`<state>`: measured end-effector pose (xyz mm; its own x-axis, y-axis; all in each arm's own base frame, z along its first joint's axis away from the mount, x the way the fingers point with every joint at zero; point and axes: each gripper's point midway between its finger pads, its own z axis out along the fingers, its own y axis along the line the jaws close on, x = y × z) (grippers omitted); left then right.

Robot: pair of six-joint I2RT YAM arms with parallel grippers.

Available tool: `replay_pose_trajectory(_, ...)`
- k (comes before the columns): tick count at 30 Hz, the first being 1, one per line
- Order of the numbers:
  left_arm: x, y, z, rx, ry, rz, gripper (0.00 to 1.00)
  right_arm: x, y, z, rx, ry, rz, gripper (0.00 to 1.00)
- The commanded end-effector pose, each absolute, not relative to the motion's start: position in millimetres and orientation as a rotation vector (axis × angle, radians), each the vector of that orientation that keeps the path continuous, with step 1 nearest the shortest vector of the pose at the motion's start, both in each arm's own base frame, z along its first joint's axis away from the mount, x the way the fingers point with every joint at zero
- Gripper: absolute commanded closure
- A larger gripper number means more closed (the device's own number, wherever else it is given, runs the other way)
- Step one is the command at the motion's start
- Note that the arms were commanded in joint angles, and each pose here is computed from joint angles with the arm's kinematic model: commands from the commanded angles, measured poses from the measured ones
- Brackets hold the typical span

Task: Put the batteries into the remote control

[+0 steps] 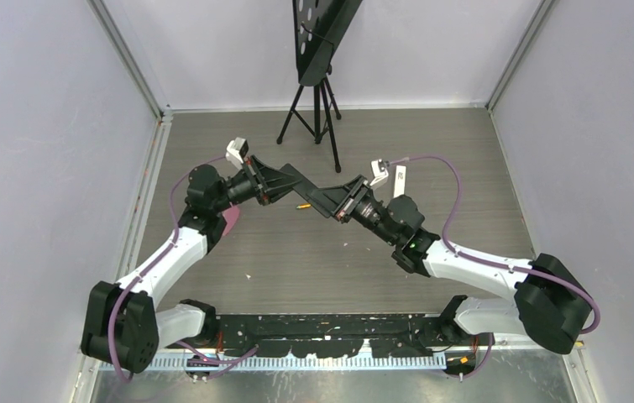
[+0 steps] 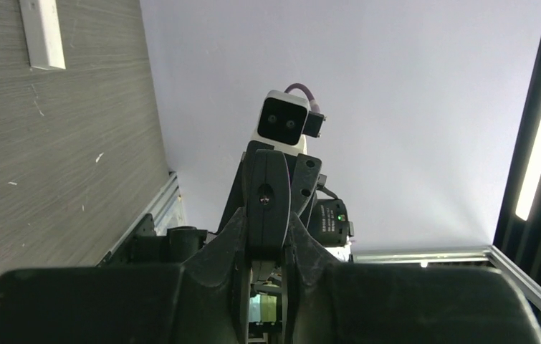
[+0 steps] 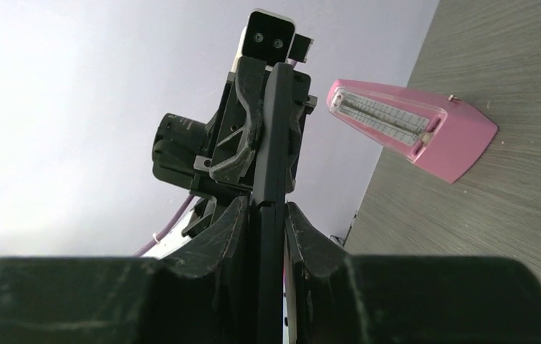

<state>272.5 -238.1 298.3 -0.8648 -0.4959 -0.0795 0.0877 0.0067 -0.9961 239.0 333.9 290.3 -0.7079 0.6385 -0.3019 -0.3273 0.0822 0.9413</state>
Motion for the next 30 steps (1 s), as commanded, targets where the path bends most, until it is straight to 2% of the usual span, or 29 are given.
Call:
replay_pose_trajectory(1, 301, -205, 345, -0.499, 1.63, -1.908, 1.0, 220, 325, 306, 0.15, 1.54, 1.74, 0.9)
replay_pose_trajectory(8, 305, -198, 348, -0.503, 1.606, -1.89, 1.0, 232, 324, 295, 0.238, 1.594, 1.692, 0.94)
replay_pose_trajectory(12, 306, -200, 342, -0.475, 1.628, -1.868, 1.0, 246, 326, 279, 0.344, 1.704, 1.617, 0.79)
replay_pose_trajectory(16, 308, -200, 324, -0.456, 1.681, -1.788, 1.0, 260, 322, 269, 0.472, 1.763, 1.552, 0.46)
replay_pose_trajectory(19, 308, -199, 311, -0.44, 1.717, -1.721, 1.0, 262, 325, 275, 0.484, 1.76, 1.582, 0.34)
replay_pose_trajectory(23, 309, -198, 291, -0.418, 1.784, -1.634, 1.0, 258, 334, 279, 0.45, 1.79, 1.635, 0.36)
replay_pose_trajectory(26, 310, -197, 283, -0.414, 1.809, -1.607, 1.0, 257, 336, 278, 0.441, 1.789, 1.647, 0.46)
replay_pose_trajectory(30, 311, -198, 282, -0.398, 1.812, -1.596, 1.0, 258, 336, 271, 0.448, 1.813, 1.636, 0.66)
